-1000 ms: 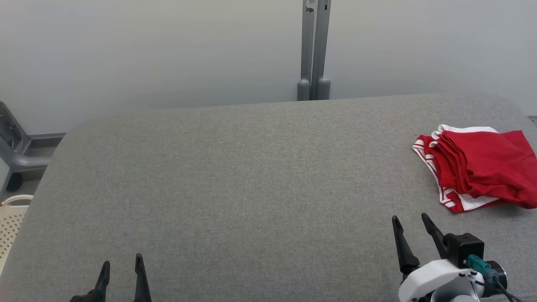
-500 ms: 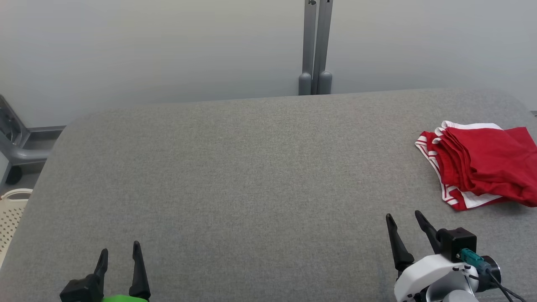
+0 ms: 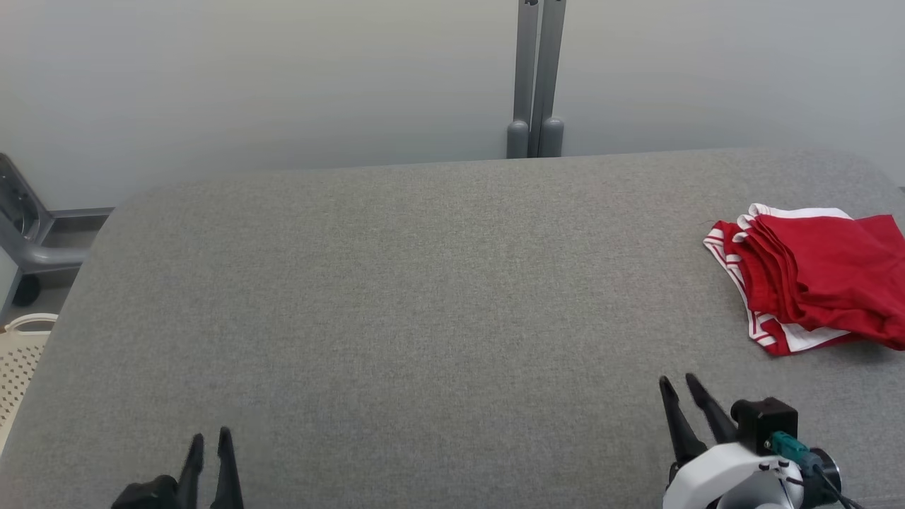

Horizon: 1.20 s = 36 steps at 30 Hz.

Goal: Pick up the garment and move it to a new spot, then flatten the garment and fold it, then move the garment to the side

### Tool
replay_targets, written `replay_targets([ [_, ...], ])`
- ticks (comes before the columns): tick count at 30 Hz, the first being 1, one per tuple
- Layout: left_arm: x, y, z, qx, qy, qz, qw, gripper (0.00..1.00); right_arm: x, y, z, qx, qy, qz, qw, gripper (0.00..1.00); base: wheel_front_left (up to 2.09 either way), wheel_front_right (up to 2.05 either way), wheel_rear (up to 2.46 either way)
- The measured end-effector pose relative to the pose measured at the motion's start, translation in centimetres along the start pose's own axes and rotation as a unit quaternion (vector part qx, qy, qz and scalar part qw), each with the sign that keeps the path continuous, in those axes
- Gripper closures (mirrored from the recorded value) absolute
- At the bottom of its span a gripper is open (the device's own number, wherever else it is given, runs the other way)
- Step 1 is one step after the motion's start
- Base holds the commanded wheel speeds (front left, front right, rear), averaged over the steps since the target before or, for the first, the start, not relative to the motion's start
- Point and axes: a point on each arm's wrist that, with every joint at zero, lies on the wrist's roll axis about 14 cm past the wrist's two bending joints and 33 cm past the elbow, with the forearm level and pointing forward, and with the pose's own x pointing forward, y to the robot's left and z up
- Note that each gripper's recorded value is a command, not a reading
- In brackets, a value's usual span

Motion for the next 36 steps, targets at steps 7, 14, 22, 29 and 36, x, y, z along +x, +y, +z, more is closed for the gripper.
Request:
replay_targets([
  [7, -1.2, 0.4, -2.9, -0.023, 0.050, 0.015, 0.998, 1.00, -1.5, -0.5, -3.1, 0.030, 0.048, -0.016, 0.998, 1.00, 0.00, 0.00, 0.00],
  [14, -0.5, 0.9, -2.6, -0.085, 0.055, 0.028, 0.994, 1.00, -1.2, -1.1, -2.7, 0.095, 0.043, -0.035, 0.994, 1.00, 0.00, 0.00, 0.00],
  [22, 0.4, 0.9, -2.1, -0.150, 0.059, 0.034, 0.986, 1.00, -0.7, -1.7, -2.0, 0.164, 0.031, -0.050, 0.985, 1.00, 0.00, 0.00, 0.00],
  [29, 1.1, 0.9, -1.6, -0.205, 0.058, 0.036, 0.976, 1.00, -0.2, -2.1, -1.3, 0.219, 0.018, -0.059, 0.974, 1.00, 0.00, 0.00, 0.00],
  [36, 1.8, 0.8, -1.1, -0.252, 0.057, 0.035, 0.965, 1.00, 0.1, -2.4, -0.9, 0.270, 0.011, -0.067, 0.961, 1.00, 0.00, 0.00, 0.00],
])
